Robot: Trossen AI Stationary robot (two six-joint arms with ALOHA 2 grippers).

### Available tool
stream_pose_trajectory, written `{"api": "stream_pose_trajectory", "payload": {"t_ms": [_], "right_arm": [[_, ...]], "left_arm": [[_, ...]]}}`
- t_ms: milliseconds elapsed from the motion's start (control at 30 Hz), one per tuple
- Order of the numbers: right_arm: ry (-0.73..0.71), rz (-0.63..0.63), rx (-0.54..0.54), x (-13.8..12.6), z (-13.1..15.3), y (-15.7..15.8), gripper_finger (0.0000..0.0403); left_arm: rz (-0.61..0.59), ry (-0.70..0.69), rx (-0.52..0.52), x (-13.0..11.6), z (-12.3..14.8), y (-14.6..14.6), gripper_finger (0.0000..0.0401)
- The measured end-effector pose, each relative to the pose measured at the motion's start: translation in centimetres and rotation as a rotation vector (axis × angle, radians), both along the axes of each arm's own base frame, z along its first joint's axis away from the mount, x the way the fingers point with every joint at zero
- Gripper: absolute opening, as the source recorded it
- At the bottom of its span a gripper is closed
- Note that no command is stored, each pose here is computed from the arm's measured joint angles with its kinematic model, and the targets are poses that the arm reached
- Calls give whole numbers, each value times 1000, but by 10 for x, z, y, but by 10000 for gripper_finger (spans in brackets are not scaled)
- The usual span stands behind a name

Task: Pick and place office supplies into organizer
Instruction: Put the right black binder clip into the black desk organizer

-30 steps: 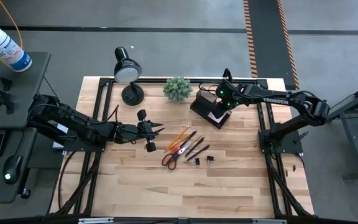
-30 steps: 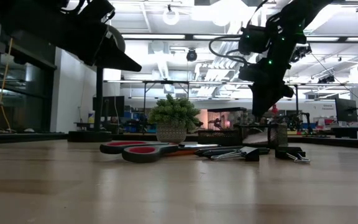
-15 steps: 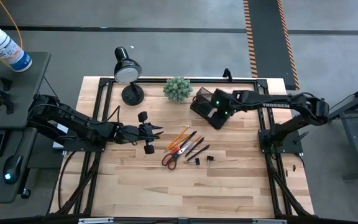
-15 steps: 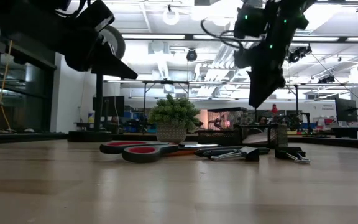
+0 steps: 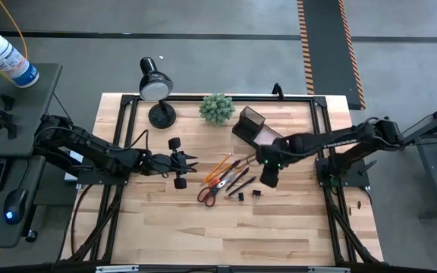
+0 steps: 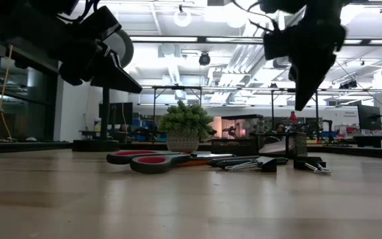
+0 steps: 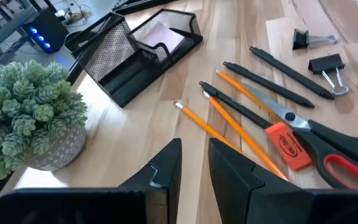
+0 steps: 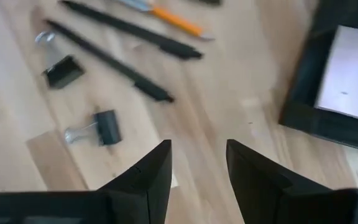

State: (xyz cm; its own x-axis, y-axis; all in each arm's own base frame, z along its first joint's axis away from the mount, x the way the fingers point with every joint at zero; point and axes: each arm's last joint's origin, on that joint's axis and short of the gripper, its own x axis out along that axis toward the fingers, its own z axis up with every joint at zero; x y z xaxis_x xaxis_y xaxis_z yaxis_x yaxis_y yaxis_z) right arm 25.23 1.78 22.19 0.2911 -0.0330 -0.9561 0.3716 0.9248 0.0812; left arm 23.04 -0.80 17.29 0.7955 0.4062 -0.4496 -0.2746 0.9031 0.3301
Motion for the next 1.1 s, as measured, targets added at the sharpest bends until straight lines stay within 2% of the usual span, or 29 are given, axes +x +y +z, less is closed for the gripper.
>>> {"api": "stream_pose_trajectory", "payload": {"t_ms": [167,333,433,533,633,833,1100], "right_arm": [[-1,239,-76,-3,-1,28,139],[-15,685,-165,-7,0,52,134],[-69,873,-219,-5,1,63,134],[-150,969,-260,3,0,71,134],[-168,1062,-278,11,-8,78,134],[-53,1256,-320,15,-34,88,133],[20,1467,-354,20,-55,92,133]], "left_arm": [[-4,2,-2,0,0,0,67],[-9,9,-4,0,-1,0,67],[-12,10,-6,0,-1,0,67],[-12,15,-6,-1,-1,0,67],[-12,24,-6,-1,-2,0,67],[-13,29,-6,-1,-2,0,67],[-14,31,-9,-1,-3,0,67]]}}
